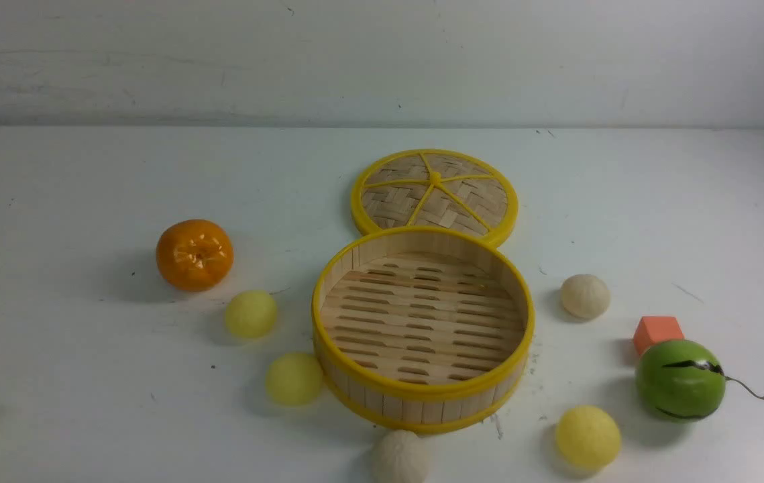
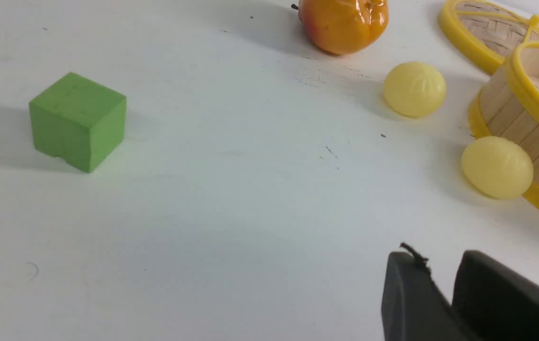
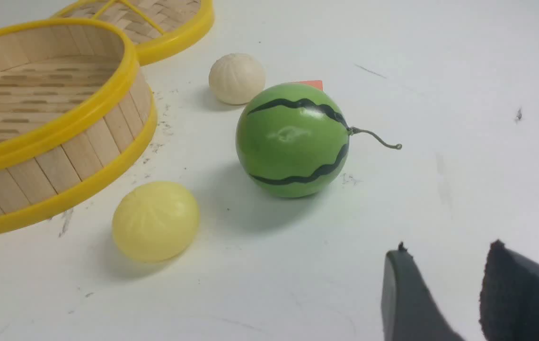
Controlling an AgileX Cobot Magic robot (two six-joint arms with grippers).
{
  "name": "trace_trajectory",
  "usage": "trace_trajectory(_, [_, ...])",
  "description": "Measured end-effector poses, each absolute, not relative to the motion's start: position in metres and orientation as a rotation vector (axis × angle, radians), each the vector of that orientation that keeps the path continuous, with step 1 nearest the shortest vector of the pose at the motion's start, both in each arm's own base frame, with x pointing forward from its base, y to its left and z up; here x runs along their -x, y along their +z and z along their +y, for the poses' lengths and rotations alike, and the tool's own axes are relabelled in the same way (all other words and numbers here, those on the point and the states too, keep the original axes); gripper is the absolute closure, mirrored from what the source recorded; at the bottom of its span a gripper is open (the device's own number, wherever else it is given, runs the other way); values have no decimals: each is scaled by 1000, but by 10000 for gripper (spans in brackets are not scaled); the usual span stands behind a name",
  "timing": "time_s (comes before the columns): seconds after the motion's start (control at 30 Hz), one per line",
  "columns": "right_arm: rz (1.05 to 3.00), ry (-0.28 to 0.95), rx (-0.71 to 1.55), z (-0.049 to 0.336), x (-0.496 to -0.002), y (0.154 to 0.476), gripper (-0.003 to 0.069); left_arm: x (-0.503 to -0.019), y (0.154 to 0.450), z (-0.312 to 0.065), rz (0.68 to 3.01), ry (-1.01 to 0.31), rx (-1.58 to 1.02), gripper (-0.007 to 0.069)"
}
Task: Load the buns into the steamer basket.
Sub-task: Use the left arm to grab a steamed stuffed bun
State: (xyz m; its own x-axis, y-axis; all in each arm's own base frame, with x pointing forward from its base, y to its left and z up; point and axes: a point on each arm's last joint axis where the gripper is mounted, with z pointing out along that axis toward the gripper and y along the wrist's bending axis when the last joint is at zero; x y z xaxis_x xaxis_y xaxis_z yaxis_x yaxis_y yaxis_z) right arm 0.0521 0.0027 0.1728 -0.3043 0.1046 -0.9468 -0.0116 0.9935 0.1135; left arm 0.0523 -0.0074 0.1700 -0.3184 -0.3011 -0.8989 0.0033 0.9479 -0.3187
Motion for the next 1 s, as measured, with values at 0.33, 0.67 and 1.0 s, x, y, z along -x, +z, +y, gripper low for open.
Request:
trace_trajectory(0.33, [1877,115,-67,3,-52,173,419,-52,170,-7,1875,-309,218,482])
trace_trajectory(0.67, [1877,115,-67,3,-52,173,419,-52,170,-7,1875,-309,218,476])
trace_trajectory(1.0, [1877,115,-67,3,-52,173,419,-53,174,-8,1833,-340,245,468])
